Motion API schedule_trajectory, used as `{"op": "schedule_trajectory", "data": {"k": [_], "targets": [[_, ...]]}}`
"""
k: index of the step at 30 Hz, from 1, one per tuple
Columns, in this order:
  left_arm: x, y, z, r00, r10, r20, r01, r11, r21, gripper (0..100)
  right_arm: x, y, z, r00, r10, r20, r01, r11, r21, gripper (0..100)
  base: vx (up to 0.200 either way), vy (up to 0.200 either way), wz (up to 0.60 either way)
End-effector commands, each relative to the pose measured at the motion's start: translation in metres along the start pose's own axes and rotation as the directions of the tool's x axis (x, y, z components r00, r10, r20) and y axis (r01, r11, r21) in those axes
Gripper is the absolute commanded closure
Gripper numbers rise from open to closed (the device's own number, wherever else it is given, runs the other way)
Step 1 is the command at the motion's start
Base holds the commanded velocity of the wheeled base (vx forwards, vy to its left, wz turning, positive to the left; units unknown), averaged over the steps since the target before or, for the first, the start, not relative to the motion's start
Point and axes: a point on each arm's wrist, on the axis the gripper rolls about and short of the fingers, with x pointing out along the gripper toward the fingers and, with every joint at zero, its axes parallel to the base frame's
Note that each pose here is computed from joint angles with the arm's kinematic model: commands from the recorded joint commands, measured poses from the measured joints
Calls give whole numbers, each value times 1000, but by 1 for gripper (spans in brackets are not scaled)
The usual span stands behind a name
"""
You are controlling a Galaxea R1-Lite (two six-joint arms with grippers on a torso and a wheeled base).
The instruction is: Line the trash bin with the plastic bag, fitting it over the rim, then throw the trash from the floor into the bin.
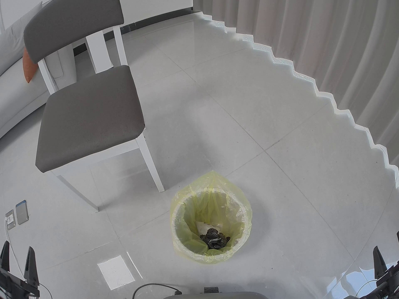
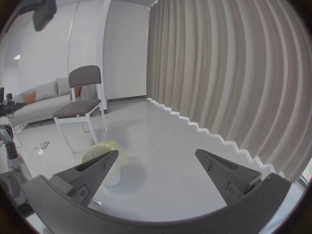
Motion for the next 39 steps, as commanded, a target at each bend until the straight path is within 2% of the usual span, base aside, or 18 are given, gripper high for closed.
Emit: {"op": "schedule_trajectory", "data": {"k": [1,5,10,13,14,16,18,20,22,24,26,39], "targets": [[0,-2,-12,991,-111,-79,116,992,58,0,0,0,-5,1000,12,-5,-12,1000,-12,0,0,0,0],[0,-2,-12,990,-117,-80,123,990,70,0,0,1,-5,999,33,-6,-33,999,-21,0,0,0,0],[0,-2,-11,990,-116,-75,119,992,44,0,0,1,-5,998,61,-5,-61,998,-16,0,0,0,0],[0,-2,-11,991,-112,-72,114,993,30,0,0,1,-5,1000,24,-2,-24,1000,-4,0,0,0,0],[0,-2,-11,991,-110,-71,113,993,37,0,1,-1,-5,1000,-28,-4,28,999,37,0,0,0,0],[0,-2,-11,991,-110,-71,113,993,41,0,1,0,-5,1000,-15,-4,15,999,42,0,0,0,0],[0,-2,-11,992,-109,-71,113,992,57,0,0,0,-5,1000,4,-3,-4,1000,-1,0,0,0,0],[0,-2,-11,991,-113,-70,118,991,68,0,0,1,-5,998,61,-3,-61,997,-50,0,0,0,0],[0,-2,-11,991,-115,-70,120,991,67,0,1,2,-5,996,88,-6,-88,995,-43,0,0,0,0],[0,-2,-11,991,-115,-73,119,991,64,0,1,2,-5,996,85,-7,-85,996,-32,0,0,0,0],[0,-2,-11,991,-115,-72,120,990,70,0,0,1,-5,1000,22,0,-22,999,38,0,0,0,0],[0,-2,-11,991,-116,-72,121,990,70,0,1,0,-5,1000,10,-3,-10,1000,16,0,0,0,0]]}}
